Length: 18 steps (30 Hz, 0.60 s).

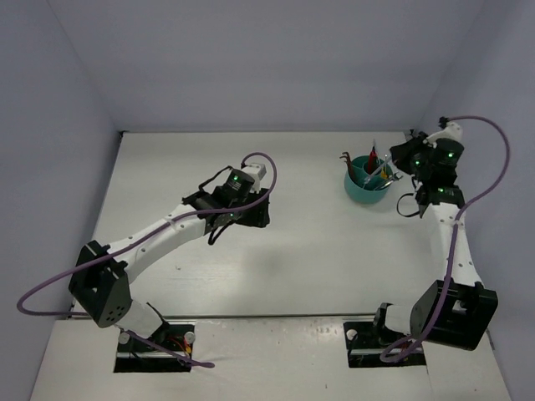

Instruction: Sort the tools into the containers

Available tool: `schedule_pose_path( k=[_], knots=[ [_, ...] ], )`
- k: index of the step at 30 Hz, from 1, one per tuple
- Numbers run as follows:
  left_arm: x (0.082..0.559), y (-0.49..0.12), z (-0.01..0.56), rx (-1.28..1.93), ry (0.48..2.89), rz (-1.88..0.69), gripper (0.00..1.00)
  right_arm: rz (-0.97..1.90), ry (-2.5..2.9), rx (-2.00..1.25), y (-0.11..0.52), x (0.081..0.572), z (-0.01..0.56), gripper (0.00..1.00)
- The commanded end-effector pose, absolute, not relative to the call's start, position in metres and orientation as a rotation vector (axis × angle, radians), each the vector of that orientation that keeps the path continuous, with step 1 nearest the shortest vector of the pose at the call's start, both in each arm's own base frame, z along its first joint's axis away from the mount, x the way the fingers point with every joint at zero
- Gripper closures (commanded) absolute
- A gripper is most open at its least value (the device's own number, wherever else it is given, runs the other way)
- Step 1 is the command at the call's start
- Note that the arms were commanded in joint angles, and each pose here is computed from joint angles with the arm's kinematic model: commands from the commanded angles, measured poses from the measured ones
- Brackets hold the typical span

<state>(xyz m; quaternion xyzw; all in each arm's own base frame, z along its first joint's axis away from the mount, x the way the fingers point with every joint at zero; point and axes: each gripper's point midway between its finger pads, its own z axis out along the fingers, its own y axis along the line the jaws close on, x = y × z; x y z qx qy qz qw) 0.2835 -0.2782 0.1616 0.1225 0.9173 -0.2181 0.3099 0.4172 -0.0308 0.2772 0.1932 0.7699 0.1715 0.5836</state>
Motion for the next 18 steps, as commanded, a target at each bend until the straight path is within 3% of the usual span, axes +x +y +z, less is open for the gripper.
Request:
schedule_pose_path(
  k=[1,18],
  knots=[
    [0.283,-0.256,0.180,0.242,2.376,-0.556,0.52,0.259,1.661,0.558,-0.083,0.437,0.314,1.00],
    [0.268,-0.226,0.168,0.224,2.406,-0.487,0.52,0.201,1.765,0.720,-0.112,0.473,0.236,1.00]
  ],
)
